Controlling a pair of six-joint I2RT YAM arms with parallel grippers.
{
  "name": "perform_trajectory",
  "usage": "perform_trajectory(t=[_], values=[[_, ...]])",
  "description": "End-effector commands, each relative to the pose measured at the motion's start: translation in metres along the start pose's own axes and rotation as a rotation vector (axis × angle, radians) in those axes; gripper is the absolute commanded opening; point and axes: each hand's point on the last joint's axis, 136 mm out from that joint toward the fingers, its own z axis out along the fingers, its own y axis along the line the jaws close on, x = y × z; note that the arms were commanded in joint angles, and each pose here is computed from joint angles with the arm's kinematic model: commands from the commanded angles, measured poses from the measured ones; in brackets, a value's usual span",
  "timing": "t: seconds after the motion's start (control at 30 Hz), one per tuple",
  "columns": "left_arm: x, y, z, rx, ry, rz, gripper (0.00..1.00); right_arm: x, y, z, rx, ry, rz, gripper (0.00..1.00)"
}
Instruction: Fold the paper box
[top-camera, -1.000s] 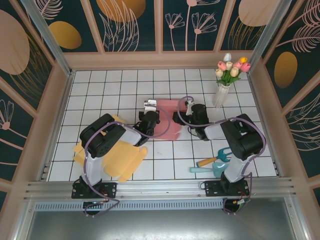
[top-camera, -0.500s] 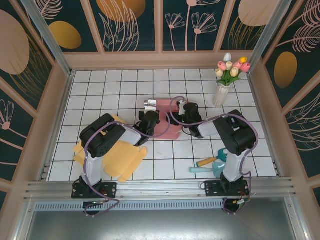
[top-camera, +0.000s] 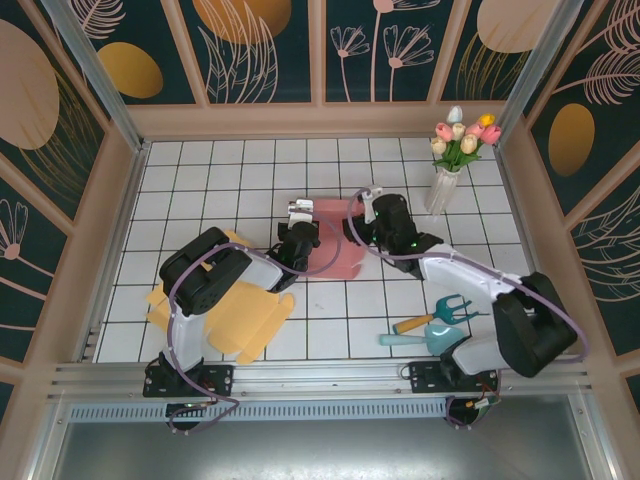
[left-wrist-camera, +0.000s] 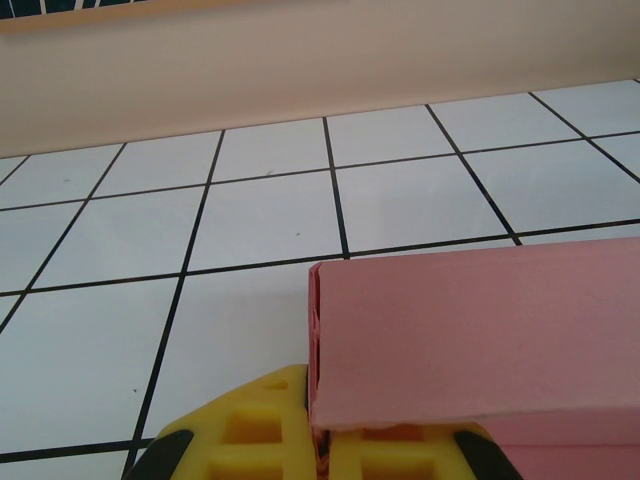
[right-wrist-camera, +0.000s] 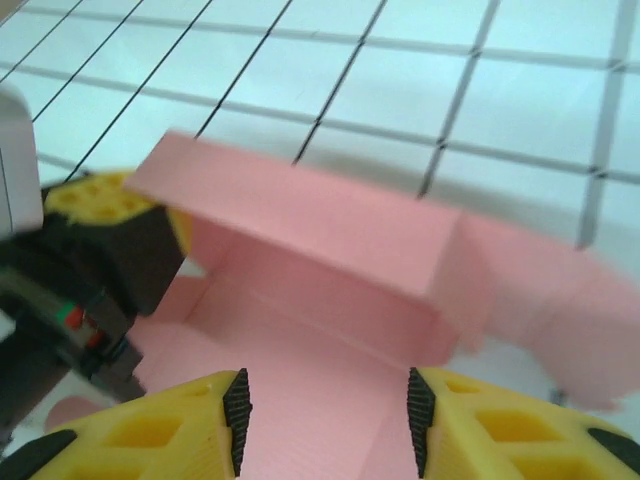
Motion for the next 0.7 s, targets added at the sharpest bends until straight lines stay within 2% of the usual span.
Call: perform_trajectory(t=[0.0, 0.1, 0.17, 0.23, 0.4, 0.5, 0.67], values=[[0.027, -0.001, 0.002, 0.002, 0.073, 0.086, 0.00, -0.035, -0.050, -0.030, 0.296, -0.051, -0.070, 0.51], [0.028, -0.002, 0.002, 0.005, 0.078, 0.091, 0.00, -0.063, -0.082, -0.038, 0.406, -0.123, -0.106, 0.55], [0.028, -0.003, 0.003, 0.007, 0.081, 0.095, 0.00, -0.067, -0.103, -0.029, 0.424, -0.089, -0.132, 0.55], [0.029, -0.003, 0.003, 0.005, 0.083, 0.098, 0.00, -0.061, -0.127, -0.014, 0.439, -0.002, -0.155, 0.55], [0.030, -0.004, 0.004, 0.006, 0.087, 0.103, 0.00, -0.012, -0.158, 0.028, 0.413, 0.243, -0.299, 0.55], [0.029, -0.004, 0.004, 0.007, 0.086, 0.103, 0.00, 0.023, -0.162, 0.048, 0.338, 0.358, -0.345, 0.55], [0.029, -0.004, 0.004, 0.011, 0.085, 0.104, 0.00, 0.061, -0.156, 0.068, 0.234, 0.435, -0.398, 0.55]])
